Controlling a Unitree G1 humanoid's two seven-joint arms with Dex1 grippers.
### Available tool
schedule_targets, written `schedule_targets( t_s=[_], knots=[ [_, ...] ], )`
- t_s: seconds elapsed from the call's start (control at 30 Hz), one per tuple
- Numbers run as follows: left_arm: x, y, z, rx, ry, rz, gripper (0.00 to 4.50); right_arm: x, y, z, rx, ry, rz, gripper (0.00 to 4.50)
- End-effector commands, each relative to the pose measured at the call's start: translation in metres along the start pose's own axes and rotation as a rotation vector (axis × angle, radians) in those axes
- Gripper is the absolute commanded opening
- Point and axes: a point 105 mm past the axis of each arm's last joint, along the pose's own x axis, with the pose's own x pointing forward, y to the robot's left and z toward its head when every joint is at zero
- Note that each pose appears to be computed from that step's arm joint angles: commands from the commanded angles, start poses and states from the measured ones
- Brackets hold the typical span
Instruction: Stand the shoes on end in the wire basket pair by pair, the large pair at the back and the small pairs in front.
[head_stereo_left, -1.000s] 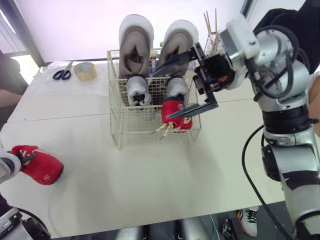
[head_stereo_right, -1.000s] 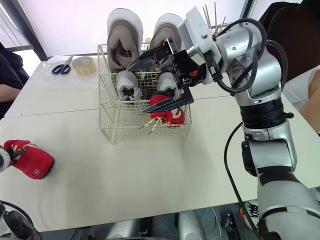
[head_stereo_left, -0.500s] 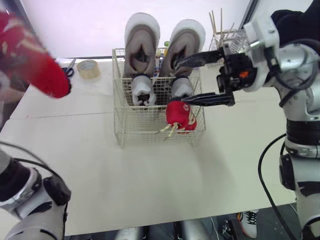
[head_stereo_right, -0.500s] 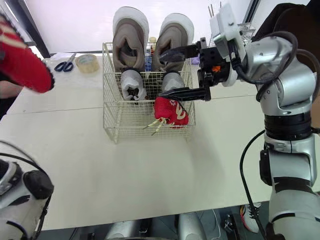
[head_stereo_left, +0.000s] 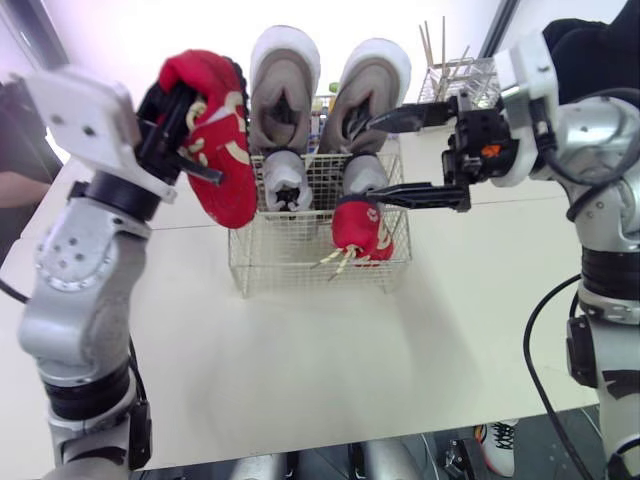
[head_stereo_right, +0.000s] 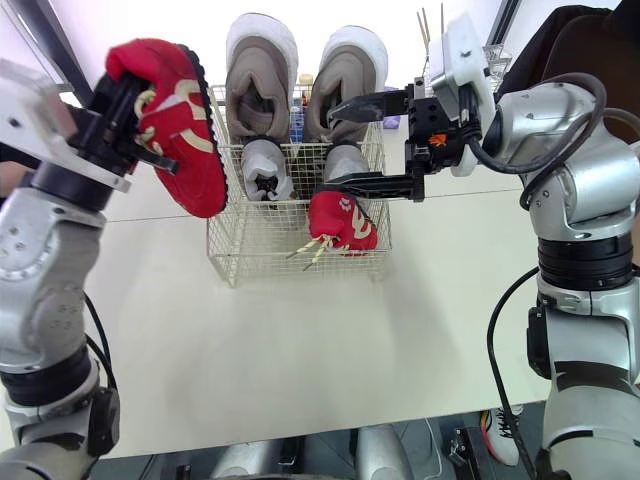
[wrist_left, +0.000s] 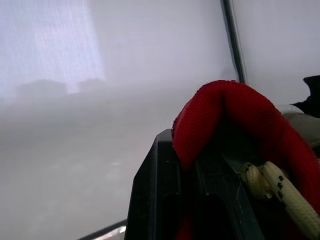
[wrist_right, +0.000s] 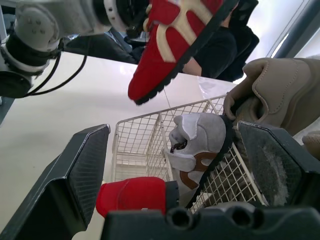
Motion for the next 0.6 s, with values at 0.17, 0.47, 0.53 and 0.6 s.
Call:
schedule_targets(
  t_s=[0.17,0.47,0.53,0.6],
  knots=[
    [-0.014,-0.021,-0.012,0.073,-0.093,0.048,0.03,-0.005,-0.002,0.009,-0.054,0.000,-0.014,4.50],
    [-0.014,-0.051,-0.039,0.054,-0.113,0.027,0.03,-0.006,-0.002,0.012,-0.060,0.012,-0.009,4.50],
    [-0.015,-0.057,-0.044,0.061,-0.118,0.017,0.03,-0.007,-0.002,0.013,-0.061,0.018,-0.010,4.50],
    [-0.017,-0.064,-0.051,0.076,-0.113,0.003,0.03,-0.007,-0.001,0.013,-0.060,0.023,-0.011,4.50]
  ],
)
